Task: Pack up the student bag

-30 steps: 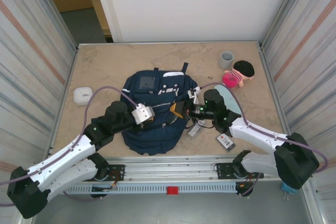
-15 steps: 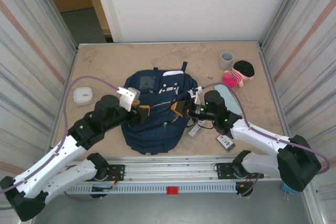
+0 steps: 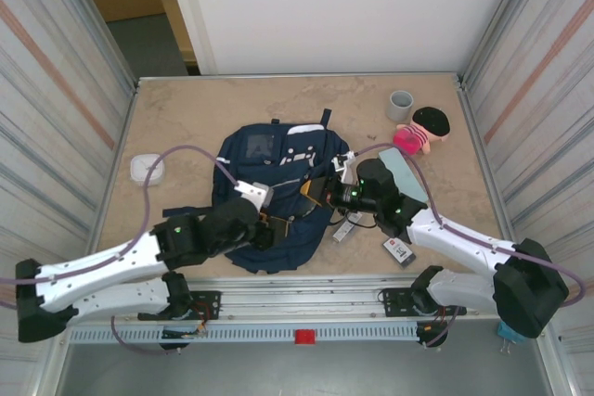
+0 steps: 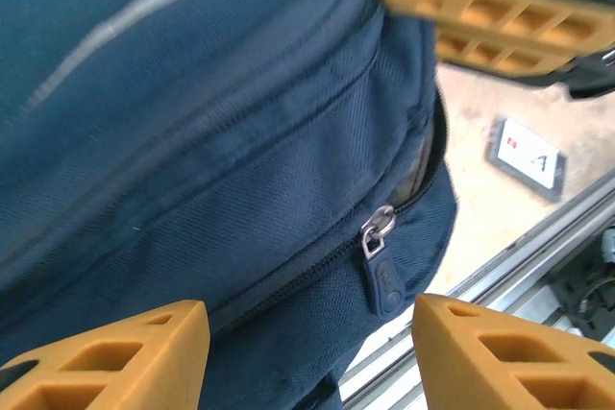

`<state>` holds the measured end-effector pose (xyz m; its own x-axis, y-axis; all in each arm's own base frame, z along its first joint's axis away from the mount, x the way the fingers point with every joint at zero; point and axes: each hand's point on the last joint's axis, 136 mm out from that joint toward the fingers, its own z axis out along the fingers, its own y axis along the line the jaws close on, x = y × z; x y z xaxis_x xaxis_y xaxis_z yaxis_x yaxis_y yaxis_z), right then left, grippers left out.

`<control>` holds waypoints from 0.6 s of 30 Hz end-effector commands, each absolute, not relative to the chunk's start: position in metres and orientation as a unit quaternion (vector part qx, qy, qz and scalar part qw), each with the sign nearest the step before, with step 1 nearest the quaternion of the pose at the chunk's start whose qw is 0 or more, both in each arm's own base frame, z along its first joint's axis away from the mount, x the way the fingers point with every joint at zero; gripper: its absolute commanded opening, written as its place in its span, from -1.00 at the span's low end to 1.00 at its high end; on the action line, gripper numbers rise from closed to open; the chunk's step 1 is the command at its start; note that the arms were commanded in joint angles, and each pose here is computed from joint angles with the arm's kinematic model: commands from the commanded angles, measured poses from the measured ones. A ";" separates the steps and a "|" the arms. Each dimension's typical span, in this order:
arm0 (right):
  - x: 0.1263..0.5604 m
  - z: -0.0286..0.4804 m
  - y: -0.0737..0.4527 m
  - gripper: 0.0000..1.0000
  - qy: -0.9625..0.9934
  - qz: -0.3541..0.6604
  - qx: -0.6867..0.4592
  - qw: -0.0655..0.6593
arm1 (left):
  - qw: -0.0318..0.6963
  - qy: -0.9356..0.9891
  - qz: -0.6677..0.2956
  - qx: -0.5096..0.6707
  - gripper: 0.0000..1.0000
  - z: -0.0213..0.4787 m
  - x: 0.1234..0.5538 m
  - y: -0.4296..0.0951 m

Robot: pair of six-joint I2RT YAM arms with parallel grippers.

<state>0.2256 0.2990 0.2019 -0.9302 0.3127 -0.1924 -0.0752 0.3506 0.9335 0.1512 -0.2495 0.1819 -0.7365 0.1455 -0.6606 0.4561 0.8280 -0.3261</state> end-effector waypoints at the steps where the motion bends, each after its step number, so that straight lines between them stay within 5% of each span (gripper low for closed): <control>1: 0.236 0.244 0.308 -1.00 0.772 0.593 0.045 0.224 | 0.320 0.903 -0.251 0.140 0.16 0.191 0.151 -0.262; 18: 0.234 0.241 0.313 -1.00 0.776 0.588 0.043 0.221 | 0.321 0.905 -0.255 0.111 0.01 0.189 0.147 -0.289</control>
<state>0.2243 0.3050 0.2005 -0.9321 0.3046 -0.1963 -0.0781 0.3600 0.9297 0.1439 -0.2825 0.1666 -0.7855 0.1076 -0.6095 0.3862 0.8547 -0.3468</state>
